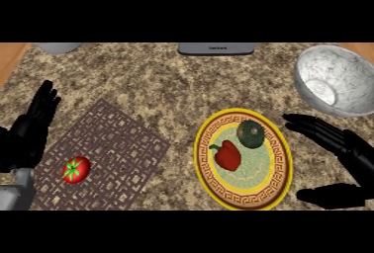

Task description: Pick the bell pepper from the plate and place it in the bowl

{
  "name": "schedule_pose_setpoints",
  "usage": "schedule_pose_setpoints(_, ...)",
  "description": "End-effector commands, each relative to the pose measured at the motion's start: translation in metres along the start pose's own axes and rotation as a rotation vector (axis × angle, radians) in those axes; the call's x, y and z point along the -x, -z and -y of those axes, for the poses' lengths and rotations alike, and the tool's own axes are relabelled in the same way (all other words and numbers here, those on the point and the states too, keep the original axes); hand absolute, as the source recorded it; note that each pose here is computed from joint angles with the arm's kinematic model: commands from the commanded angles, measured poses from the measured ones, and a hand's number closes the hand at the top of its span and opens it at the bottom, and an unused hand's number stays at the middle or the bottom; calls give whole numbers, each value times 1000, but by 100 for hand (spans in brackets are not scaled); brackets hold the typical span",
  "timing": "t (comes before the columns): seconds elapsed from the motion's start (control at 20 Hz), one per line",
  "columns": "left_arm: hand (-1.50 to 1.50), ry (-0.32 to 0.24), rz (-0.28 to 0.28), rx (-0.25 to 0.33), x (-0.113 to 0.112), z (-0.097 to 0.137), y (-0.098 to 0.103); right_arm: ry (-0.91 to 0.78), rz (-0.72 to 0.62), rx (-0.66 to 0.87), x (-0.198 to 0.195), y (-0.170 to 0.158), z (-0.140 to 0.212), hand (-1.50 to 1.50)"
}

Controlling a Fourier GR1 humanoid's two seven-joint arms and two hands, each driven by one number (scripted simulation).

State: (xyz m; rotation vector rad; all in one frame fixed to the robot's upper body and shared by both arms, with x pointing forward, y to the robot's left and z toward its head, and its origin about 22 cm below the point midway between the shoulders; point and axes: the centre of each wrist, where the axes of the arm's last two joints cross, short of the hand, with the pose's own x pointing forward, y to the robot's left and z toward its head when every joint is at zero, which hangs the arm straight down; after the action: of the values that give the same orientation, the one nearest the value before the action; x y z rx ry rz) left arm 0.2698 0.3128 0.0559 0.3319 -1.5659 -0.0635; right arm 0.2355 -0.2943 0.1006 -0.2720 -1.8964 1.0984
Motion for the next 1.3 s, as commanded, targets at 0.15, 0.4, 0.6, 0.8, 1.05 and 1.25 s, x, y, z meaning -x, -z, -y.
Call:
schedule_pose_setpoints(0.15,0,8,3,10,0,6,6,-50,-15,-15,-52,50,40,-150)
schedule_pose_setpoints(0.4,0,7,10,16,-3,-3,-2,-120,-47,-116,-80,88,49,-150)
schedule_pose_setpoints(0.6,0,7,12,34,-8,6,3,-288,-117,-329,-81,101,36,-150)
schedule_pose_setpoints(0.8,0,8,0,29,-9,22,8,-339,-150,-426,-91,139,36,-150)
schedule_pose_setpoints(1.05,0,-7,5,17,9,17,1,-349,-208,-594,-85,154,-8,-150)
schedule_pose_setpoints(1.25,0,-3,18,31,-11,20,8,-332,-227,-727,-70,167,-17,-150)
